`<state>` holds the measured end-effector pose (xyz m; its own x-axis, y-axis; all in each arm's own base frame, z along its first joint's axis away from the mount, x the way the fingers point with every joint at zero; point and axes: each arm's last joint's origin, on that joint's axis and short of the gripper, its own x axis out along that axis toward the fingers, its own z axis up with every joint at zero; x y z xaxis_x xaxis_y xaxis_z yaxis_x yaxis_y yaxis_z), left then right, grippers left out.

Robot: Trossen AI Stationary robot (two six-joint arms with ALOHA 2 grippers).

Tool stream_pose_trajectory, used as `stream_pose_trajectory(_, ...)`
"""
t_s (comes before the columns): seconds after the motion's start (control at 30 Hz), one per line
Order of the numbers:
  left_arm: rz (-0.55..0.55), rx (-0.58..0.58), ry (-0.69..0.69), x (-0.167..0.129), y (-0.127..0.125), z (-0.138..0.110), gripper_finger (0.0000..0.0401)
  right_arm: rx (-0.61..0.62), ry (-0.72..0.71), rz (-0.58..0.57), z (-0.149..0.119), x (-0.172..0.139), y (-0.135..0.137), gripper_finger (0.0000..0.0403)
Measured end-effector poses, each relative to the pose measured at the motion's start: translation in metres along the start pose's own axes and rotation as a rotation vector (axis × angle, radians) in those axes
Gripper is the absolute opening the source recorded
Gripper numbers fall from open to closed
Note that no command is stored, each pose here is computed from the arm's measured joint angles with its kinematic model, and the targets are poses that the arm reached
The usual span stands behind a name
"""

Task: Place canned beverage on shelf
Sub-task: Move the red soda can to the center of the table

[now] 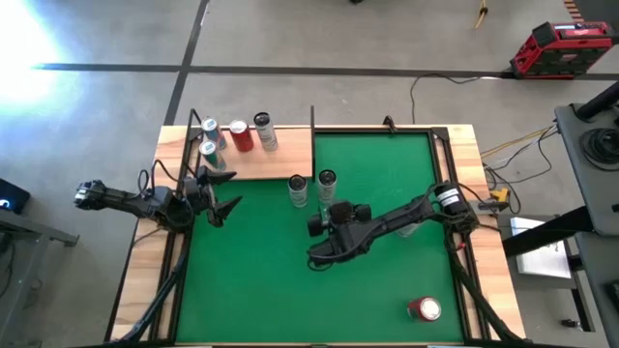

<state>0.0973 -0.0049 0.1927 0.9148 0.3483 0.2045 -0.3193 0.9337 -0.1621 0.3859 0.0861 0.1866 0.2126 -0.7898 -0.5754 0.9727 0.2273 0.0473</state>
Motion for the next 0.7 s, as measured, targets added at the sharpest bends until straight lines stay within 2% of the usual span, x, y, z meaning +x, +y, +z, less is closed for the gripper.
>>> stream_pose_trajectory(0.27, 0.000, 0.000, 0.000, 0.0000, 0.0000, 0.0000, 0.0375, 0.000, 0.103, -0.009, -0.0030, -0.0003, -0.0002, 0.0400)
stream_pose_trajectory(0.7, 0.001, 0.000, 0.000, 0.0000, 0.0000, 0.0000, 0.0375, -0.001, 0.093, -0.013, -0.0027, 0.0012, -0.0008, 0.0400)
